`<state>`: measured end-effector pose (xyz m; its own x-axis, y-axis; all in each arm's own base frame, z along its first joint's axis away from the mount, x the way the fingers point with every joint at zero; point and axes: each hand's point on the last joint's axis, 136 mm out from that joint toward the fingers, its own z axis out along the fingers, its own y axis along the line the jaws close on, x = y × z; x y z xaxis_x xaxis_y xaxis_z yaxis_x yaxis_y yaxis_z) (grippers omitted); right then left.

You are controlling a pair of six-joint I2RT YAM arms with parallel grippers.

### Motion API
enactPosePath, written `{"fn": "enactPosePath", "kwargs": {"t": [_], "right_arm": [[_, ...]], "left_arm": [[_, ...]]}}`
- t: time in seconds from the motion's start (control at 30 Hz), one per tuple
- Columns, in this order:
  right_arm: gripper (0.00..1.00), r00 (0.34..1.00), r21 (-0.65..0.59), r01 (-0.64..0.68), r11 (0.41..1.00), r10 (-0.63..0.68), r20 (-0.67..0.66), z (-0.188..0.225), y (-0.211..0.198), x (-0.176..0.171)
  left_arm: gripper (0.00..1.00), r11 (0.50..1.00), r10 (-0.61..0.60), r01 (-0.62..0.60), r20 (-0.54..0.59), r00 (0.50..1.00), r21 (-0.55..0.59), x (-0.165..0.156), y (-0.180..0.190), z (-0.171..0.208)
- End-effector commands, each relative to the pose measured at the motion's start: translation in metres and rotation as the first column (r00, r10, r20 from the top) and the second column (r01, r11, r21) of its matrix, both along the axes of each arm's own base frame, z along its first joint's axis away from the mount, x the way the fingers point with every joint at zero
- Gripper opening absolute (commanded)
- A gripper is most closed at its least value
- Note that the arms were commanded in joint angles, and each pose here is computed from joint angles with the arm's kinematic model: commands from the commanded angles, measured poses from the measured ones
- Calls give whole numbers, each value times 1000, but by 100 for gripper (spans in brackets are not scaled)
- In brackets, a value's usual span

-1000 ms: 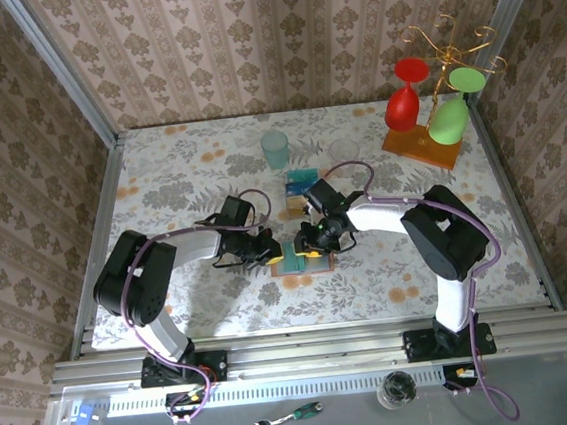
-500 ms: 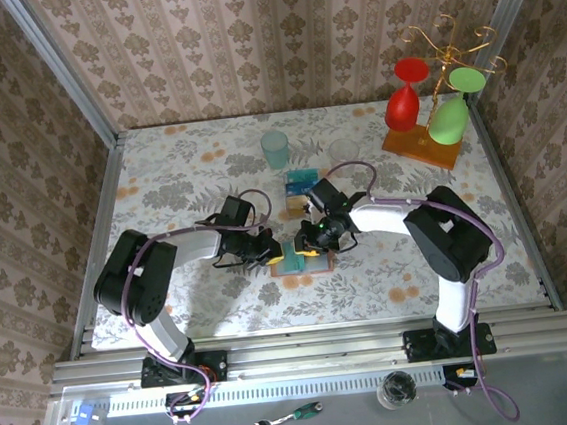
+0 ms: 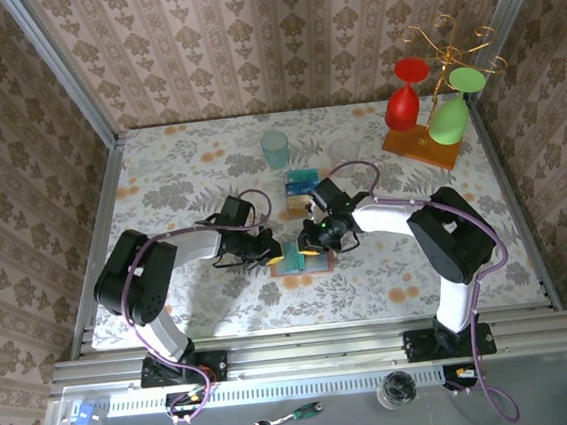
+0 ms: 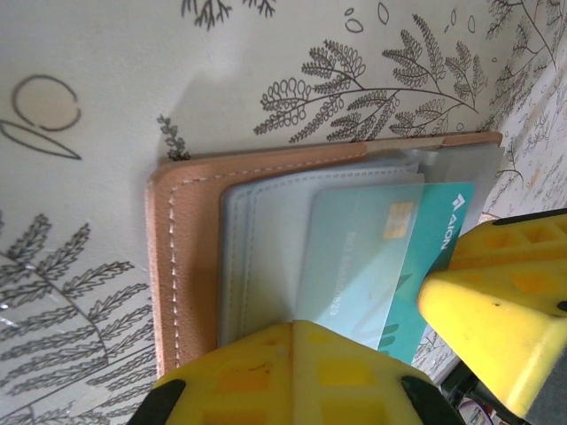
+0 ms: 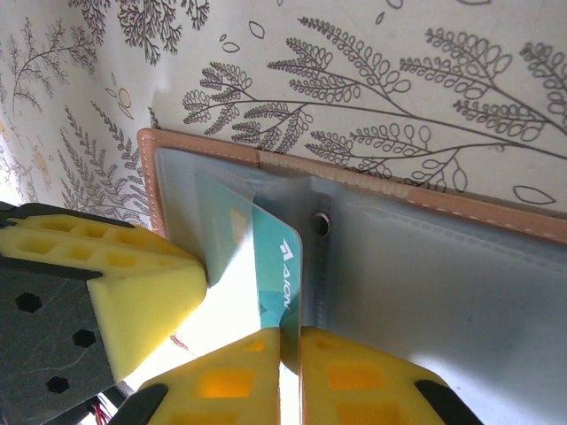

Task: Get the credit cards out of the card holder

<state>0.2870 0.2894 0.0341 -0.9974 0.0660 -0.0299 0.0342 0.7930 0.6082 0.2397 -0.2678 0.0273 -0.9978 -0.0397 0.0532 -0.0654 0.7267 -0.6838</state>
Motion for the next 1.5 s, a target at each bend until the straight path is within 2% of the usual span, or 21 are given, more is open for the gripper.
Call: {"fn": "enactPosePath", "kwargs": {"t": [0.0,0.27,0.9,1.47], "right_arm": [[10,1000,-20,4,1000,-4,9,5,-12,-4],[9,1000,-60,-5,998,6,18,11,-28,-7],[8,999,-104,-6,995,10,37,25,-36,-8],[10,999,-92,12,996,-8,41,26,-18,-6]], "left_arm": [[0,999,-8,9,-27,1000,46,-7,8,-11],[0,999,-8,9,-23,1000,40,-7,7,-9],[0,999,-8,9,-15,1000,31,-5,6,-6],[0,1000,-7,7,-13,1000,28,-4,7,-5]]}}
